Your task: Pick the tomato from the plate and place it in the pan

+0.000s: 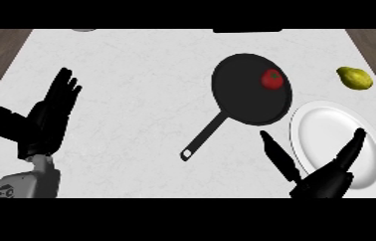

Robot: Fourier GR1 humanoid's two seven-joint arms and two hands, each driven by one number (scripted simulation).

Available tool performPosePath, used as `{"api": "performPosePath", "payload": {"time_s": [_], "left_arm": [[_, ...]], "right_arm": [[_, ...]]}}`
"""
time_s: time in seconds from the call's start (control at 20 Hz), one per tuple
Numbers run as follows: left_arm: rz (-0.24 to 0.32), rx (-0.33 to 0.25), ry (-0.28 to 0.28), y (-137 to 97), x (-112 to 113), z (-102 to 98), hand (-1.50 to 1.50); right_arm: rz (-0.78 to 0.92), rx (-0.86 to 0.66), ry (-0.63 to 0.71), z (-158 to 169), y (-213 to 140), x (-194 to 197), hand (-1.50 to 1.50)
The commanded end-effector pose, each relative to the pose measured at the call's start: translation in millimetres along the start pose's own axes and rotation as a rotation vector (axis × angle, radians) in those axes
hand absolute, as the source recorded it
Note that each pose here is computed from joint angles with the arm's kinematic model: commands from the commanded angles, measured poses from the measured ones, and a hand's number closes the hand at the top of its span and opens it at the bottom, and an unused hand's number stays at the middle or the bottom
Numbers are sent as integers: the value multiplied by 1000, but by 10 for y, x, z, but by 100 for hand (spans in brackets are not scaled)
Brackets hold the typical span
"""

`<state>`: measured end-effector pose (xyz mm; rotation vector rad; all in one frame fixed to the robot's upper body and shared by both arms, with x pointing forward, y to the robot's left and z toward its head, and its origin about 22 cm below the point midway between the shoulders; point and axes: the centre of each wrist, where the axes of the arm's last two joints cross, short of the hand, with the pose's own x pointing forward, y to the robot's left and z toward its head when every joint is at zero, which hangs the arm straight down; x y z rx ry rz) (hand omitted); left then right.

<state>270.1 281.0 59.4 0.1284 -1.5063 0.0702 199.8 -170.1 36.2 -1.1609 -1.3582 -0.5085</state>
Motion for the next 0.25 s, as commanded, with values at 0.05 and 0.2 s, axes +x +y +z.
{"api": "performPosePath", "payload": {"time_s": [0.05, 0.2], "left_arm": [[4, -40, -4, -3, 23, 68, 0], [-7, -44, -21, -61, 158, 23, 0]], "right_arm": [[-78, -43, 34, 427, -313, -75, -150], [-68, -42, 23, 541, -401, -34, -150]]}}
